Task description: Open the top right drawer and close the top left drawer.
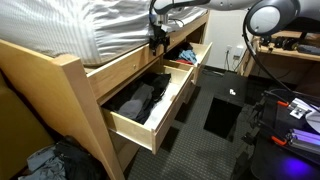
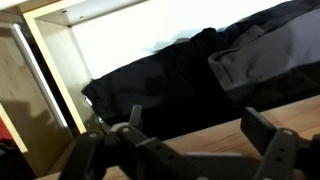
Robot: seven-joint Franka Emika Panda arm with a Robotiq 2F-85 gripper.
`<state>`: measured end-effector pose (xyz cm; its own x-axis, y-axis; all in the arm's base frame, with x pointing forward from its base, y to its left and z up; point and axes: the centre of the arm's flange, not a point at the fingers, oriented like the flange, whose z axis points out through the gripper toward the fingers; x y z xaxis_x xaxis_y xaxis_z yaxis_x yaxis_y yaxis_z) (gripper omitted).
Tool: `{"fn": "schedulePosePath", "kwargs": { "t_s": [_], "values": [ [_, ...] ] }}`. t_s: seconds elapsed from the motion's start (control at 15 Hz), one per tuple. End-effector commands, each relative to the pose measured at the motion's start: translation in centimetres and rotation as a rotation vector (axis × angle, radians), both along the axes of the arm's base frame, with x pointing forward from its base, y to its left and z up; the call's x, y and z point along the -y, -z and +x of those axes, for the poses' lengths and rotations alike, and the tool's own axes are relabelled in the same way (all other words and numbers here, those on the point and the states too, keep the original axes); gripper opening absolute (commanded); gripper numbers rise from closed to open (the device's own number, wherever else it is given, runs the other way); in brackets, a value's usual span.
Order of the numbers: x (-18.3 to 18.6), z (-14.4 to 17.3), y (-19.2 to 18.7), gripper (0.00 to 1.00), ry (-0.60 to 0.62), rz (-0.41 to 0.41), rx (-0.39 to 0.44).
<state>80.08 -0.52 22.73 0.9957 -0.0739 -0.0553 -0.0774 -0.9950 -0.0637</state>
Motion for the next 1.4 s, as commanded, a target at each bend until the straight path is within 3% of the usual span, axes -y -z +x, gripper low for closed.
{"fn": "schedulePosePath", "kwargs": {
  "t_s": [0.0,0.07,0.13,1.0,1.07,1.2,1.33],
  "values": [
    [-4.5,-6.2,0.7,1.0,-0.119,-0.001,0.033],
    [-4.5,-6.3,0.7,1.0,-0.111,-0.01,0.029],
    [-0.8,0.0,0.0,1.0,-0.015,0.0,-0.001],
    [-0.4,-0.1,0.0,1.0,0.005,-0.003,-0.008],
    [-1.2,-0.2,0.1,1.0,0.021,-0.01,-0.008],
    [-5.7,-3.6,-0.3,1.0,0.028,-0.047,0.034],
    [-7.6,-4.8,0.2,1.0,-0.034,-0.095,0.048]
  ]
}}
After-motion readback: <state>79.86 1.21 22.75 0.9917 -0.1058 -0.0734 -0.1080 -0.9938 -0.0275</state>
